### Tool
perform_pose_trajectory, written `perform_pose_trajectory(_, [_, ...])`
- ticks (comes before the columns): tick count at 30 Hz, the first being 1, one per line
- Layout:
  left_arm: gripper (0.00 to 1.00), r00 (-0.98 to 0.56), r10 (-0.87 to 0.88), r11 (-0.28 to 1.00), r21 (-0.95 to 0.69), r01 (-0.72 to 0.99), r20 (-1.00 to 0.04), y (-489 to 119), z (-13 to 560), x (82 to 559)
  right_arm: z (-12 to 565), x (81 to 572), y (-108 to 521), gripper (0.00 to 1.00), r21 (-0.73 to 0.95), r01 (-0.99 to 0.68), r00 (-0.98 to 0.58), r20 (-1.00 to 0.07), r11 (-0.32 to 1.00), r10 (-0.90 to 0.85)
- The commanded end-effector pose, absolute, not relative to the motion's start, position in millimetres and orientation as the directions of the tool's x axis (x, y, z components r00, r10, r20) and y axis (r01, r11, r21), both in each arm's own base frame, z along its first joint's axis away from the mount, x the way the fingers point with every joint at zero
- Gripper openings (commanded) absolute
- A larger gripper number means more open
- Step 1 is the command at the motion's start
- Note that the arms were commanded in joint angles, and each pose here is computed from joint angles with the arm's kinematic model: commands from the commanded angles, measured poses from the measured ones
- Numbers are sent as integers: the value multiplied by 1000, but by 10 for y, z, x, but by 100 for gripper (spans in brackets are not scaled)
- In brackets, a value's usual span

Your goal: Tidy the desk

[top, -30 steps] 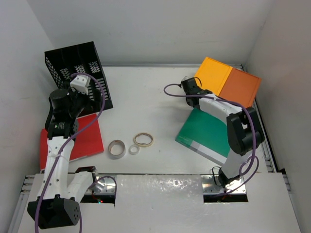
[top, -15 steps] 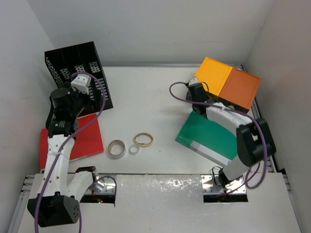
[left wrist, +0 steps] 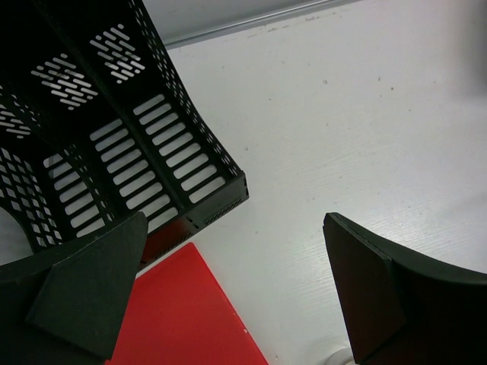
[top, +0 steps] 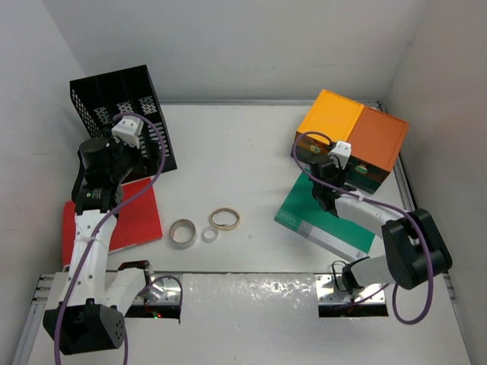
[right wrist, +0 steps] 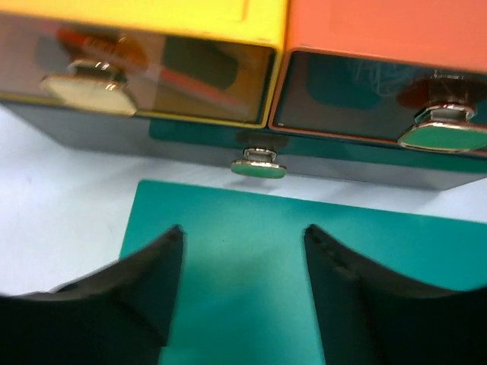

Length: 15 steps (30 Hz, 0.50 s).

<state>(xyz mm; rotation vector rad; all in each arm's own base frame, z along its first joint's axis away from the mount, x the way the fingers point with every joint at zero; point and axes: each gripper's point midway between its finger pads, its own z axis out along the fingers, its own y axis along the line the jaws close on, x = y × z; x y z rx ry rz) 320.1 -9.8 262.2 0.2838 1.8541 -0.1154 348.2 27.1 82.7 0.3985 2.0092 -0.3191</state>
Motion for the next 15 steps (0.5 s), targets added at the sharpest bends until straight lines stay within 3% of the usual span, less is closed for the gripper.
perform_pose_trajectory(1, [100, -225, 143, 963, 84, 256, -964, -90, 2744, 3201, 1014, 3705, 243, 58, 123, 527, -258, -920, 841, 296])
perform_pose_trajectory(8, [100, -219, 153, 961, 93, 262, -964, -101, 2771, 3173, 880, 3804, 29, 57, 101, 608, -248, -918, 787, 309])
perform_pose_trajectory(15, [99, -225, 152, 958, 87, 274, -962, -117, 2747, 3184, 715, 3983, 0, 61, 114, 516, -300, -905, 849, 303])
